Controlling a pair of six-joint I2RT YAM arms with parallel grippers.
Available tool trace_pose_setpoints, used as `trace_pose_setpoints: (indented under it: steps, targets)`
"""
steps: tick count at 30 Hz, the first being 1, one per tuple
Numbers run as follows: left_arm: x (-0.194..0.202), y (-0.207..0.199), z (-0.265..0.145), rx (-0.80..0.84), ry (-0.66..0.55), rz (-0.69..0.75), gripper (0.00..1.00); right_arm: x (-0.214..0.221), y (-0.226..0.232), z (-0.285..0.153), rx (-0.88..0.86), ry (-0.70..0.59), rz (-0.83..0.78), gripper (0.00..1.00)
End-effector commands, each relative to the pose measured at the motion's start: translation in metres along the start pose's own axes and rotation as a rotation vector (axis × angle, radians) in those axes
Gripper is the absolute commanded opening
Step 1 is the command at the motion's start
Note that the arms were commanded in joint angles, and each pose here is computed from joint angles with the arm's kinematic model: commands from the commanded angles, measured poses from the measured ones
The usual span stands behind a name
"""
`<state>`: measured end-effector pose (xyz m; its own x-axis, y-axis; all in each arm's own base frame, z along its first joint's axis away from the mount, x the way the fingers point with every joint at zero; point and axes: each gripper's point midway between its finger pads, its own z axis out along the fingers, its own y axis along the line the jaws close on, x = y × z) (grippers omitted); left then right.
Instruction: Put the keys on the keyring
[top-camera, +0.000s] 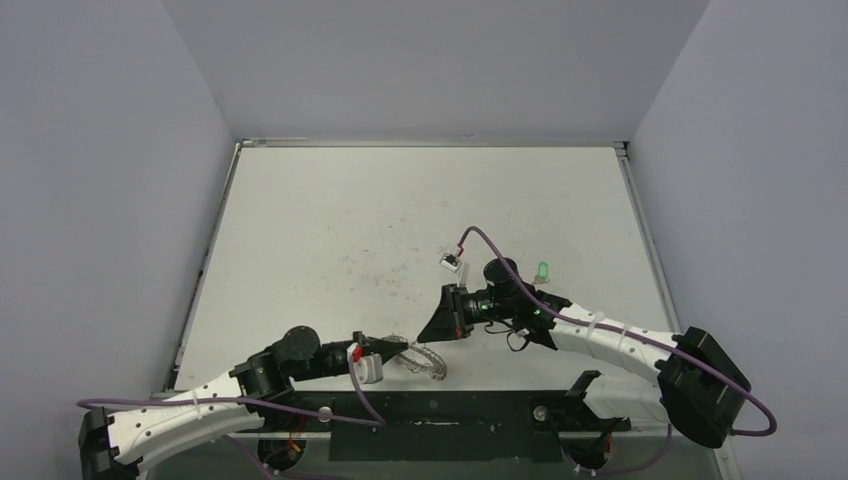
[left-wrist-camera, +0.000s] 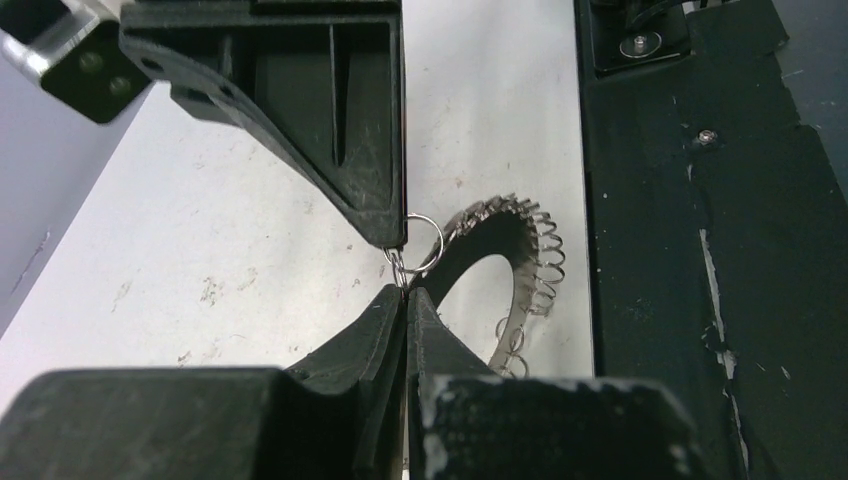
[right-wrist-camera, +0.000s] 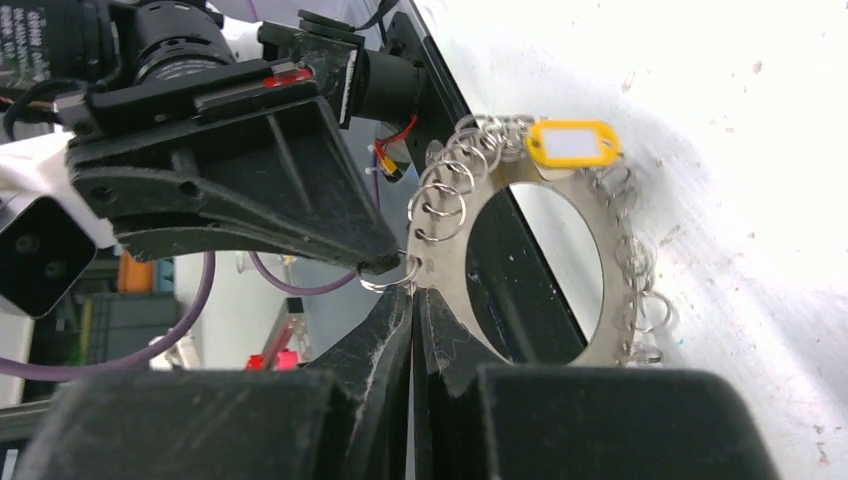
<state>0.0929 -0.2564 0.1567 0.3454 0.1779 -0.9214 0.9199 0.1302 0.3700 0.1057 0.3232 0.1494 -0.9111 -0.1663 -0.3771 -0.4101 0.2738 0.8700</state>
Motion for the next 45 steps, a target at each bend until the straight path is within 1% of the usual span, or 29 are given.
trace_pose_setpoints:
  steps: [1,5,7,9,10,11,12,15,18,20,23,25,28,31,33,36,38,42,45]
  targets:
    - [-0.008,0.011,-0.004,-0.059,-0.013,-0.026,0.0,-0.021,0.029,-0.013,0.005,-0.053,-0.18,0.0]
    - [-0.007,0.013,-0.006,-0.081,-0.016,-0.049,0.0,-0.029,0.036,-0.021,0.034,-0.089,-0.228,0.0]
    - [-0.007,0.014,-0.007,-0.098,-0.025,-0.064,0.14,-0.035,0.039,-0.024,0.048,-0.117,-0.251,0.0]
    - [-0.01,0.017,-0.008,-0.121,-0.04,-0.082,0.24,-0.034,0.035,-0.028,0.092,-0.112,-0.258,0.0]
    - [-0.011,0.019,-0.008,-0.133,-0.046,-0.093,0.27,-0.037,0.034,-0.03,0.11,-0.119,-0.275,0.0]
    - [-0.013,0.021,-0.009,-0.147,-0.054,-0.104,0.35,-0.036,0.032,-0.032,0.134,-0.114,-0.283,0.0]
    - [-0.015,0.024,-0.009,-0.166,-0.062,-0.12,0.39,-0.037,0.031,-0.033,0.153,-0.117,-0.297,0.0]
    - [-0.023,0.032,-0.01,-0.214,-0.095,-0.185,0.46,-0.041,0.028,-0.038,0.206,-0.126,-0.328,0.0]
    - [-0.036,0.034,-0.009,-0.212,-0.134,-0.248,0.47,-0.046,0.023,-0.042,0.269,-0.143,-0.349,0.0]
    - [-0.045,0.035,-0.007,-0.209,-0.154,-0.325,0.48,-0.05,0.019,-0.046,0.326,-0.158,-0.352,0.0]
    - [-0.052,0.042,-0.004,-0.244,-0.149,-0.454,0.49,-0.06,0.012,-0.055,0.409,-0.207,-0.345,0.0]
    - [-0.052,0.048,-0.001,-0.279,-0.128,-0.537,0.5,-0.068,0.009,-0.063,0.465,-0.255,-0.34,0.0]
    - [-0.046,0.061,0.002,-0.375,-0.079,-0.674,0.53,-0.082,0.007,-0.077,0.532,-0.337,-0.351,0.0]
    - [-0.031,0.071,0.004,-0.478,0.014,-0.796,0.58,-0.097,0.009,-0.091,0.586,-0.419,-0.364,0.0]
    - [-0.025,0.075,0.004,-0.533,0.069,-0.858,0.62,-0.105,0.01,-0.1,0.619,-0.468,-0.378,0.0]
    - [-0.031,0.08,0.008,-0.561,0.085,-0.93,0.64,-0.117,0.011,-0.11,0.662,-0.525,-0.393,0.0]
    - [-0.035,0.082,0.011,-0.57,0.082,-0.987,0.63,-0.119,0.01,-0.109,0.671,-0.525,-0.394,0.0]
    - [-0.036,0.084,0.018,-0.561,0.115,-1.087,0.55,-0.112,-0.004,-0.095,0.67,-0.476,-0.378,0.0]
    - [-0.029,0.085,0.024,-0.522,0.173,-1.186,0.54,-0.103,-0.022,-0.085,0.677,-0.446,-0.348,0.0]
